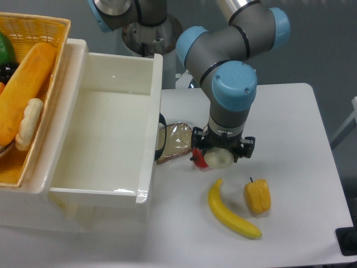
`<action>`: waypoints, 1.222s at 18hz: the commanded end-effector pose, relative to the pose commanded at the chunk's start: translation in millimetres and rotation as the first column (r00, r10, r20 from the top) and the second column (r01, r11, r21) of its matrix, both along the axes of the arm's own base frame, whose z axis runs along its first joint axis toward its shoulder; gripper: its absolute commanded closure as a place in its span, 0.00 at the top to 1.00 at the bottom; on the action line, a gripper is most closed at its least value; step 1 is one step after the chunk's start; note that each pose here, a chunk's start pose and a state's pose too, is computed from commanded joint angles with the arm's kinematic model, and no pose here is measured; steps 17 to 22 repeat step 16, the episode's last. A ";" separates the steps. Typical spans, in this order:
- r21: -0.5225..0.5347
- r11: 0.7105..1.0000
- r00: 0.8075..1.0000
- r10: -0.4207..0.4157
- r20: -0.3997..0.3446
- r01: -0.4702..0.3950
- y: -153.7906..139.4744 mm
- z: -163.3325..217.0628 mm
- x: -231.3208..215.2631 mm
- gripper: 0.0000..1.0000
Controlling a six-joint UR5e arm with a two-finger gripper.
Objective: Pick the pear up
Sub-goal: 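Lift the held pear up off the table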
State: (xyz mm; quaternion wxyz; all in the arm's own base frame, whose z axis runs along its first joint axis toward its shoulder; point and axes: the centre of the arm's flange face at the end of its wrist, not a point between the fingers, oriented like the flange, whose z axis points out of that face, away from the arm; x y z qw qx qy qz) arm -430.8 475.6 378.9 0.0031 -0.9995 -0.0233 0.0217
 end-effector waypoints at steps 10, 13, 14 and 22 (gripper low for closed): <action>-0.001 0.999 0.999 -0.043 0.007 0.043 -3.5 0.0 7.3 0.63; 0.001 0.999 0.999 -0.040 0.004 0.040 -8.1 4.6 11.9 0.63; 0.002 0.999 0.999 -0.040 0.002 0.040 -7.9 5.4 11.7 0.63; 0.001 0.999 0.999 -0.040 0.004 0.040 -7.8 4.8 13.1 0.63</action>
